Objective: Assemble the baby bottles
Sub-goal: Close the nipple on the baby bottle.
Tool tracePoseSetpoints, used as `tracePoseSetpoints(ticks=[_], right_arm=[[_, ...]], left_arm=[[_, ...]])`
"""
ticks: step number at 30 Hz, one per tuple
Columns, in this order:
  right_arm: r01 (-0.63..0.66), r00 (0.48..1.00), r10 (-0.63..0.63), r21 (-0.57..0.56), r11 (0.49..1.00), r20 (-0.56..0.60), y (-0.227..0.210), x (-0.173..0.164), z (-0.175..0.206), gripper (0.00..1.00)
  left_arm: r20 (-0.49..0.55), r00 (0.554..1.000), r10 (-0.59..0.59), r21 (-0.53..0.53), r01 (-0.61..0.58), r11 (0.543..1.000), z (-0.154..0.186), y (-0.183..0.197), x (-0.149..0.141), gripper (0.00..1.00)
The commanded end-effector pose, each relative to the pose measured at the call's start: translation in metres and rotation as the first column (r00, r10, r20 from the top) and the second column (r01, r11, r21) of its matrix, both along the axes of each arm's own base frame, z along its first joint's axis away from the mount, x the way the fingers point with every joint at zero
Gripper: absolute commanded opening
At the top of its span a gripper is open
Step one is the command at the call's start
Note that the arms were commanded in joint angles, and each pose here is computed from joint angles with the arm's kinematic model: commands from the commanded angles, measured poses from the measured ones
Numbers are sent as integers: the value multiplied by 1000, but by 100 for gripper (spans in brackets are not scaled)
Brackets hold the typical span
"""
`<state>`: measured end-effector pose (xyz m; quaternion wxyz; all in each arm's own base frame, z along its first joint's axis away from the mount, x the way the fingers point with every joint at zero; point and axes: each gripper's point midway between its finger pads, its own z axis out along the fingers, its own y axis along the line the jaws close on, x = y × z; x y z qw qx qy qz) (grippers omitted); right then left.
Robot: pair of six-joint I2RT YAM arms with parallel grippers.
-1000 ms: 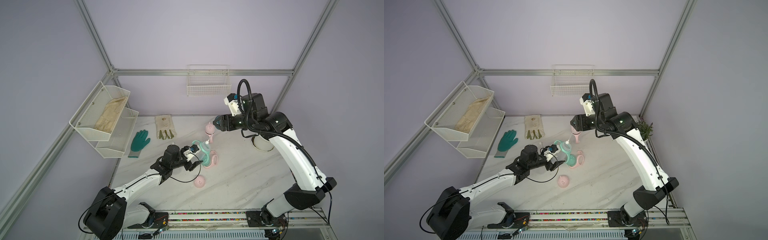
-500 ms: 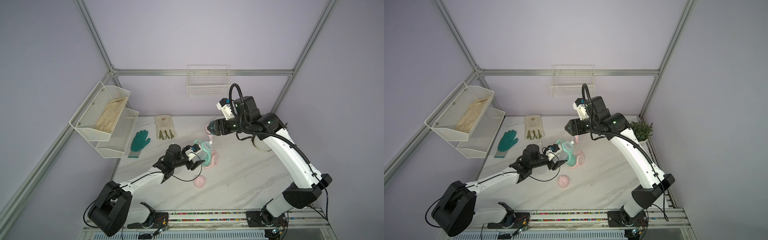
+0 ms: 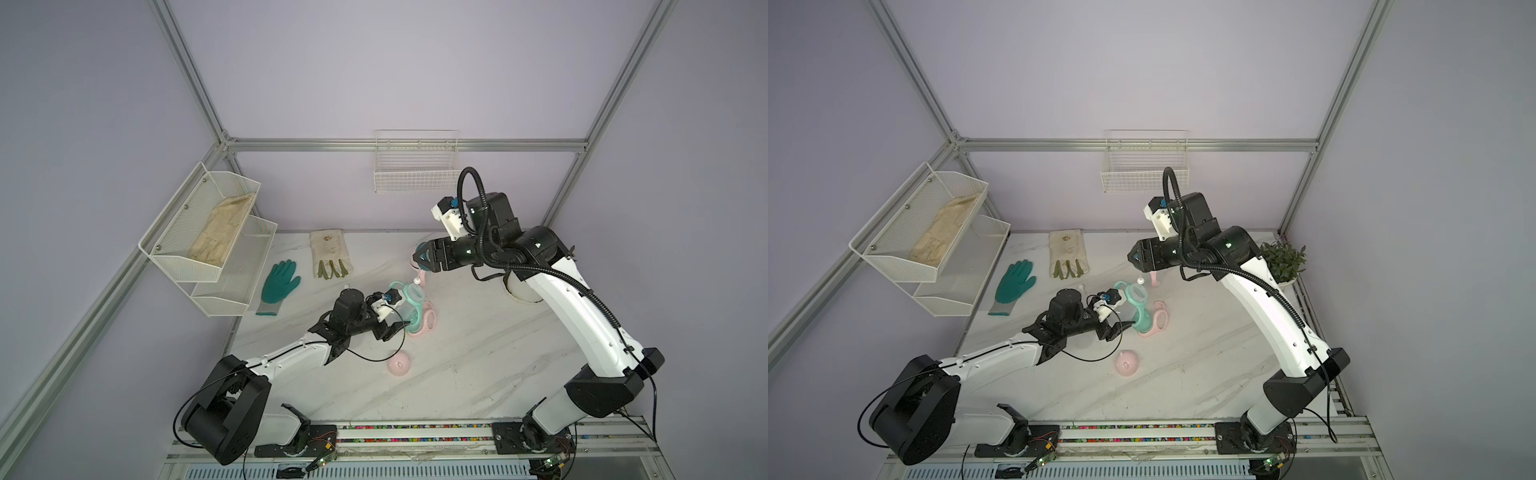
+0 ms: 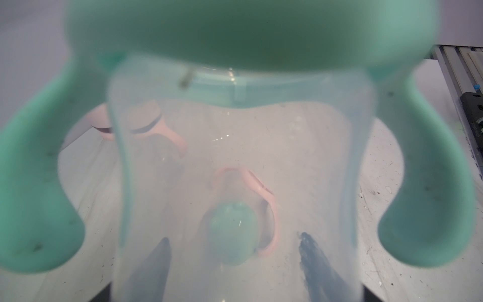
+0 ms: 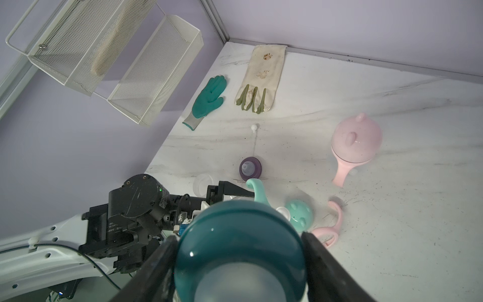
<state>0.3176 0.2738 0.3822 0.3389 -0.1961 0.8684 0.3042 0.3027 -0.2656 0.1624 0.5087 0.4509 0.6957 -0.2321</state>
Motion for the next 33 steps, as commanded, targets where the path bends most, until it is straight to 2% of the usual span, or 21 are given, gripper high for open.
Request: tracePoseSetpoints(ticks=[1,12,19,24,33], right_arm=[[-16,999,15,32,999,33,-1,-10,16,49],[-44,999,44,41,998,-5,5,-13,2,49],[-188,973,189,20,982,-136,17,-34,-48,49],[-226,960,224,11,974,-169,17,-41,-55,47],[-259,947,255,5,966,-194,21,-43,-59,47]], left_arm=[[107,994,13,-75,-5,997,46,-10,17,0],[124,992,5,-87,6,996,55,-13,20,0],[240,968,-70,-129,104,986,81,-14,-2,0],[293,949,-117,-114,156,981,87,-11,-19,0],[325,932,-160,-106,204,973,91,-10,-32,0]])
